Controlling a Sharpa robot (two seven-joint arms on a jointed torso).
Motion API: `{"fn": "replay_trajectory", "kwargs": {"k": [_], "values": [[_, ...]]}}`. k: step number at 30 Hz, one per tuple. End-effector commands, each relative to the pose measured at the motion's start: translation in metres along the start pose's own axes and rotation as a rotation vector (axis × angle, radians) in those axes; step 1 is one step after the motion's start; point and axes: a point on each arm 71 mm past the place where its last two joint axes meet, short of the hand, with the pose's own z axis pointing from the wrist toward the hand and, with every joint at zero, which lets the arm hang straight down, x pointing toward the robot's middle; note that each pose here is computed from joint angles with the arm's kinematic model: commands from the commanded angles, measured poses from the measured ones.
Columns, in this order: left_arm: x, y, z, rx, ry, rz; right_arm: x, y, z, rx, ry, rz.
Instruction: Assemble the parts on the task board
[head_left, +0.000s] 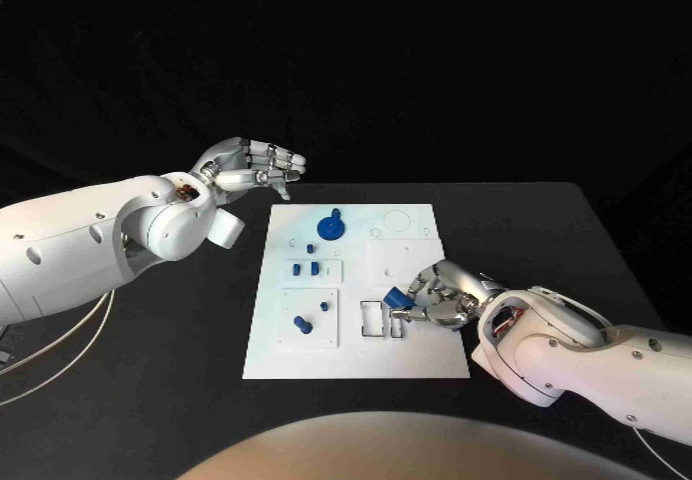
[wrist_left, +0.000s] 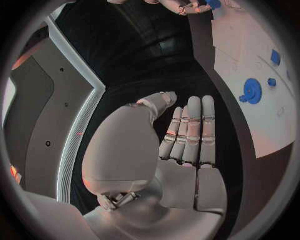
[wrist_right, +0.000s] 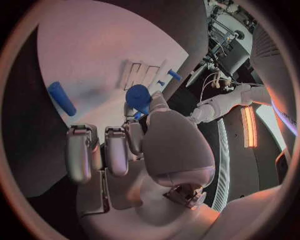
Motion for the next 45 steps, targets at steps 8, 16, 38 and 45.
{"fn": "replay_trajectory", "kwargs": {"k": [8,16,38,45], "values": [[0.0045,-0.0017,0.0009,0.009,0.022,-0.006,0.022,0.01,0.011,0.01,0.146,0.021],[0.0049,-0.0018,0.0009,0.008,0.022,-0.006,0.03,0.013,0.018,0.01,0.172,-0.015],[0.0051,-0.0019,0.0008,0.006,0.021,-0.005,0.029,0.016,0.024,-0.007,0.129,-0.088],[0.0047,-0.0018,0.0006,0.006,0.02,-0.005,0.029,0.017,0.023,-0.018,0.123,-0.109]]}}
